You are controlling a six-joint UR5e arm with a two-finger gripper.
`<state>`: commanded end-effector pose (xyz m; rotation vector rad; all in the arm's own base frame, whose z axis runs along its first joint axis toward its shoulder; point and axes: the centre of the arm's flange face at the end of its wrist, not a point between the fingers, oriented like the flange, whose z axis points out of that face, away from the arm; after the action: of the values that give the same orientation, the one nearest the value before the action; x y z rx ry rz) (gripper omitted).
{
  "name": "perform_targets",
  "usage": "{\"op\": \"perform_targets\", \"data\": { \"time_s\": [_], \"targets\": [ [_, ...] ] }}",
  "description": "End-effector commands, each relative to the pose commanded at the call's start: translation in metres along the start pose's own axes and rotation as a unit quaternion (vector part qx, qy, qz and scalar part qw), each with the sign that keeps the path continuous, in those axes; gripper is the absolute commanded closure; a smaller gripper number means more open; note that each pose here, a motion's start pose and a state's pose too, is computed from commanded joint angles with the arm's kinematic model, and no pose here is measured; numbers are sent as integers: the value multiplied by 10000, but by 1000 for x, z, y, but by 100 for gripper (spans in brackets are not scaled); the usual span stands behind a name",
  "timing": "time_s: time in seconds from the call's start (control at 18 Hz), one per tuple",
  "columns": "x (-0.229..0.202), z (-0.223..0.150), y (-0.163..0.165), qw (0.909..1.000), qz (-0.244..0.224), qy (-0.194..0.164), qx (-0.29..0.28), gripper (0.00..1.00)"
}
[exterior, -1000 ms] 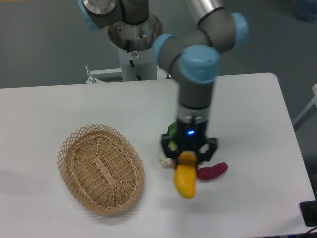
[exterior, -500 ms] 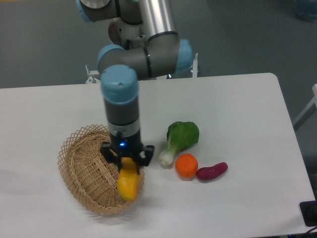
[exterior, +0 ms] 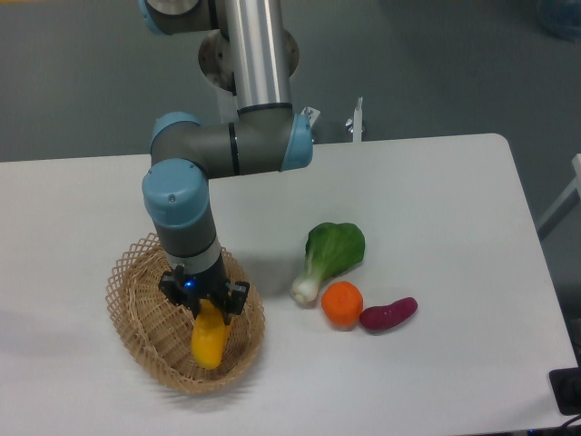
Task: Place the mango in the basket
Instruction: 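Lower the mango into the basket and open the gripper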
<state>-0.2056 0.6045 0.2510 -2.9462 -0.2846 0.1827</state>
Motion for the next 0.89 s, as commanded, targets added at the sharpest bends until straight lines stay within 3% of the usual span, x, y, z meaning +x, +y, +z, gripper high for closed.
{"op": "perform_targets", "data": {
  "time_s": [0.39, 0.44, 0.56, 0.61, 0.72, 0.89],
  "targets": [
    [0, 10, 2, 9999, 43, -83, -127, 50],
    [4, 9, 3, 9999, 72, -87, -119, 45],
    [4, 3, 1, 9999, 77, -104, -68, 14],
    [4, 2, 1, 9999, 77, -107, -61, 7],
    [3, -4, 0, 9999, 82, -129, -20, 0],
    [-1, -21, -3, 9996, 135, -213, 94, 0]
  ]
}}
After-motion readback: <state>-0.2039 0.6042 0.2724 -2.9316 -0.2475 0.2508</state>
